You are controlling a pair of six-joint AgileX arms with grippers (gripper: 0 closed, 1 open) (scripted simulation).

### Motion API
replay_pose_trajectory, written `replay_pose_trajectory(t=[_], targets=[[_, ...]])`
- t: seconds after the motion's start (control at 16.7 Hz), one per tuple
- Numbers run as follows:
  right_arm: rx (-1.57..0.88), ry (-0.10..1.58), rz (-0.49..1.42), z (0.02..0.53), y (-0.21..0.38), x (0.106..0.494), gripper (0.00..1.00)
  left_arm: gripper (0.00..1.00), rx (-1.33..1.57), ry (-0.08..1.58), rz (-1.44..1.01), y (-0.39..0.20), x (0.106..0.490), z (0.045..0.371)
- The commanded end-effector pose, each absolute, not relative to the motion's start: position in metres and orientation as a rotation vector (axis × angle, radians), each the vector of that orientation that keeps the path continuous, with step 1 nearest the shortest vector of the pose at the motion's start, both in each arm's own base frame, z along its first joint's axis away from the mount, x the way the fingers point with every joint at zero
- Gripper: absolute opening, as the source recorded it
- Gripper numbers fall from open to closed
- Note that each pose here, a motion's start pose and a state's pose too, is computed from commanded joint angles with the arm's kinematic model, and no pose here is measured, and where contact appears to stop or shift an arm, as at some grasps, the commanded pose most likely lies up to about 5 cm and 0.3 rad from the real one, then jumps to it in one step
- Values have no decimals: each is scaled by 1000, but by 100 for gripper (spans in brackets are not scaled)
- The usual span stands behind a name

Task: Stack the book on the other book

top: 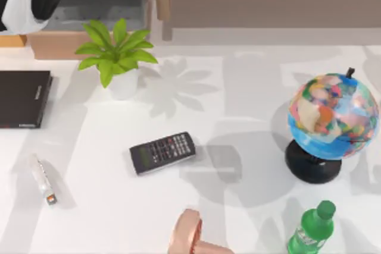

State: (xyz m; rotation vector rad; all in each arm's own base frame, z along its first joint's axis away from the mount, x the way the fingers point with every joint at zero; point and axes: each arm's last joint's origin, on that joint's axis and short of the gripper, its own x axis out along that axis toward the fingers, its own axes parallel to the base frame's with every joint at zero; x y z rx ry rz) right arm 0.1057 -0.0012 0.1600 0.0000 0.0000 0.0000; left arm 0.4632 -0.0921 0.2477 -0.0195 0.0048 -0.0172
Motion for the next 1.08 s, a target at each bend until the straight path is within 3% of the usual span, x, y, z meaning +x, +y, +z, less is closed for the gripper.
replay_pose_trajectory(t=[1.08], targets=[[0,0,0,160,-1,106,100,0,-8,-2,-22,-91,452,259]])
